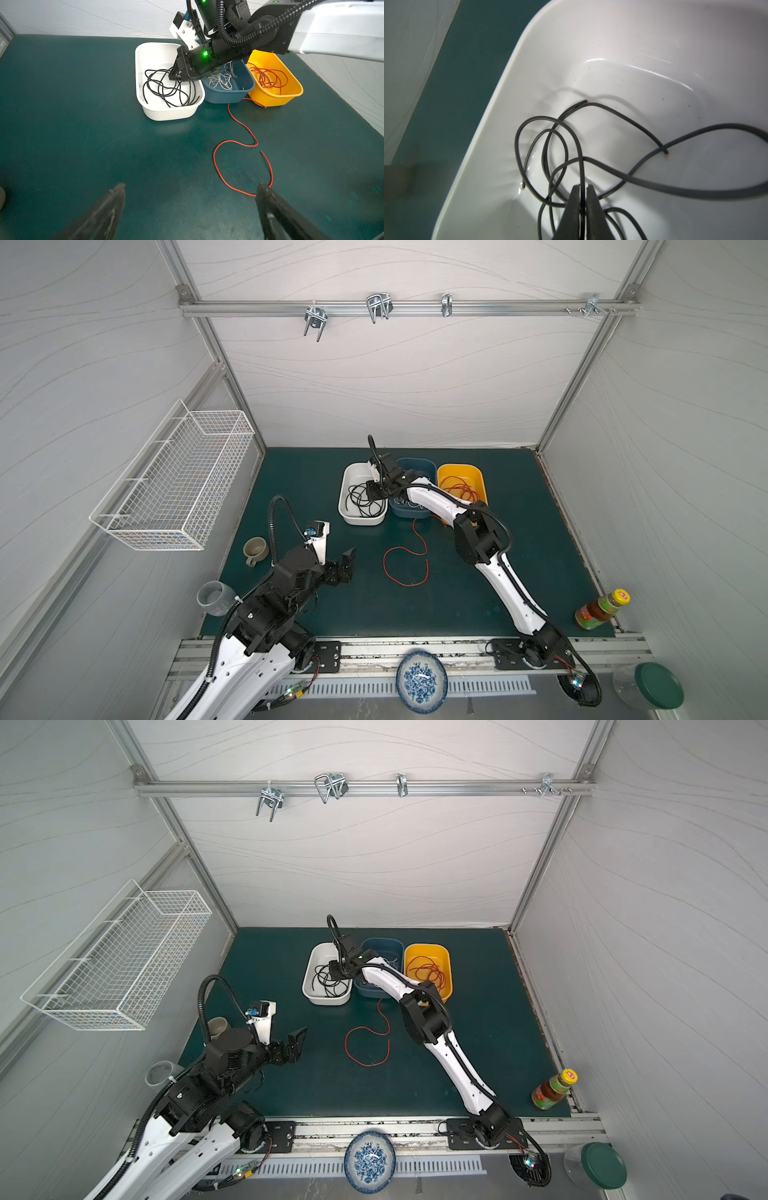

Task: Untangle the cables
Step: 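Lower the black wire into the white bin and open the right gripper, then move the right gripper back over the loose red wire on the table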

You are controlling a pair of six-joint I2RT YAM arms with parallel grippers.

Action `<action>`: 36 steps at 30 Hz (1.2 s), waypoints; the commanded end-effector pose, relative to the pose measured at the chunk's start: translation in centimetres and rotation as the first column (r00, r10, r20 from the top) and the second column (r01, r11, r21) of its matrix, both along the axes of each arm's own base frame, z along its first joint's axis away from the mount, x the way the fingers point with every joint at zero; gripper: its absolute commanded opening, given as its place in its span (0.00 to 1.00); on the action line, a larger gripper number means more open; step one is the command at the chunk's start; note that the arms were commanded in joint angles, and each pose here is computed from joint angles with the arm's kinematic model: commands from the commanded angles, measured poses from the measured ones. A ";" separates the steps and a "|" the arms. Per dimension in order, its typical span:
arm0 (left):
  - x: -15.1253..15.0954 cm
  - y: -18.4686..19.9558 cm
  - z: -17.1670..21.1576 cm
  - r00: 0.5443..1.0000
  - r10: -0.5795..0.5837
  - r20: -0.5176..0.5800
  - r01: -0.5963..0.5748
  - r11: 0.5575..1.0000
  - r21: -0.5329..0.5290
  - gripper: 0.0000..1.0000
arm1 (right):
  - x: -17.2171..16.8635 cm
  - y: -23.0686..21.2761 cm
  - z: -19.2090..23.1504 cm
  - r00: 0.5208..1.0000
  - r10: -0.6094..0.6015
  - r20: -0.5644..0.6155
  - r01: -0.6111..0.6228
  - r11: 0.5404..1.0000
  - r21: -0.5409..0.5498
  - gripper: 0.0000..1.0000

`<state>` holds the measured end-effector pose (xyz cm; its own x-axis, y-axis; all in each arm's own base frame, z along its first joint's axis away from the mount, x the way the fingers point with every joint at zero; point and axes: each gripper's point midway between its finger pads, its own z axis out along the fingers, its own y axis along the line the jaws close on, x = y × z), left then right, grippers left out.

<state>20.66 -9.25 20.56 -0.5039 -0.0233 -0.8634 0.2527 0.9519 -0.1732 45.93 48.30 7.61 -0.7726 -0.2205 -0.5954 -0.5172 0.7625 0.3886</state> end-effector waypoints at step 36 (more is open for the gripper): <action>-0.9 -3.4 1.0 0.984 -0.175 0.014 0.176 0.980 -0.093 0.98 | -15.2 -13.1 14.4 0.981 -0.042 0.191 0.046 0.999 -0.017 0.74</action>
<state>19.85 -11.22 20.60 -0.5241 -0.0163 -0.8515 0.3470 0.9090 -0.2310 31.64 36.27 21.96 -0.6426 -0.2526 -0.7234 -0.5750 0.7830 0.2373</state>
